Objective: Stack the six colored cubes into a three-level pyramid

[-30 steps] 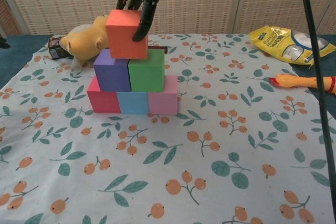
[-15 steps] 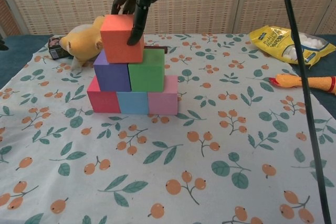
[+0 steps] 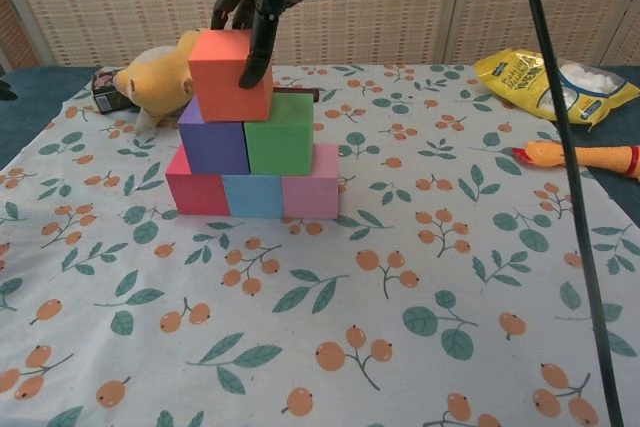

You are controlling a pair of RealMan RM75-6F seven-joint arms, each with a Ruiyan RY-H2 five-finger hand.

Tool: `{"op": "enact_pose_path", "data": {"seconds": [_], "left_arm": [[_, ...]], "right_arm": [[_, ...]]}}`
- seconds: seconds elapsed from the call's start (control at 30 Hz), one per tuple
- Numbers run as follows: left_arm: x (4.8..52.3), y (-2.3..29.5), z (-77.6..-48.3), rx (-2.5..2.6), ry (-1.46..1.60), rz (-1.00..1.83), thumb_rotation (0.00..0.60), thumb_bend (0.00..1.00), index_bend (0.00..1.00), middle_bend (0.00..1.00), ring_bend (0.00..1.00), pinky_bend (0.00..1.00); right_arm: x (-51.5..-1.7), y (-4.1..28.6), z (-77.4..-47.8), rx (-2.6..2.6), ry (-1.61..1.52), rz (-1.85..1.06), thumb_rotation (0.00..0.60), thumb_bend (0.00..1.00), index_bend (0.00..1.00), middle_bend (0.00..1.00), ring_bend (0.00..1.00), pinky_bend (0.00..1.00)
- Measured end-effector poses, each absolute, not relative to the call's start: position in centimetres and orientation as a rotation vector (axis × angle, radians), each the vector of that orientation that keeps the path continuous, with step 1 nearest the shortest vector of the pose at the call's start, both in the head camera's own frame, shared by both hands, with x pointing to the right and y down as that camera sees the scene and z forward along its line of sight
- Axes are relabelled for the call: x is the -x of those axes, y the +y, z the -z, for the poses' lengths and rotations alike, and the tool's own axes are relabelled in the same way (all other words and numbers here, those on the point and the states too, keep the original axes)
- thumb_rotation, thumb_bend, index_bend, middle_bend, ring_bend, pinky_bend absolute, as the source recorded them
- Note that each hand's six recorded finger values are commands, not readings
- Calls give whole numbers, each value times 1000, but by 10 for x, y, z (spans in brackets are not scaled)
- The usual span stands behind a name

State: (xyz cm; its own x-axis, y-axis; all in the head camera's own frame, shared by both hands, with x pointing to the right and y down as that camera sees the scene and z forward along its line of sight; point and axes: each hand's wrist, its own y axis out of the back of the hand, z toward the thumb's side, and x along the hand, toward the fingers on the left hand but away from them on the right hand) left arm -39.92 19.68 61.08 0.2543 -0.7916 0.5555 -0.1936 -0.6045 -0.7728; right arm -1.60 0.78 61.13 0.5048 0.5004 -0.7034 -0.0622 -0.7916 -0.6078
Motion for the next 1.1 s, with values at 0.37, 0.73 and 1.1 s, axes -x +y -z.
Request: {"op": "enact_pose_path", "data": {"seconds": [0.37,0.73,1.1], "left_arm": [[399,197,-613,1969,886,1362,600,506,105,0,0,19],[398,197,-613,1977,888,1361,600,505,105,0,0,19],[397,196,-613,1981,887,1356,600,505,105,0,0,18]], "right_arm": [[15,8,-612,2170,-354,-1285,600,260,252,277,0,0],[15,9,-615,2174,-349,-1295,600,260,232,277,0,0],[14,11,-615,2167,-339,-1296,600,262,0,224,0,0]]}}
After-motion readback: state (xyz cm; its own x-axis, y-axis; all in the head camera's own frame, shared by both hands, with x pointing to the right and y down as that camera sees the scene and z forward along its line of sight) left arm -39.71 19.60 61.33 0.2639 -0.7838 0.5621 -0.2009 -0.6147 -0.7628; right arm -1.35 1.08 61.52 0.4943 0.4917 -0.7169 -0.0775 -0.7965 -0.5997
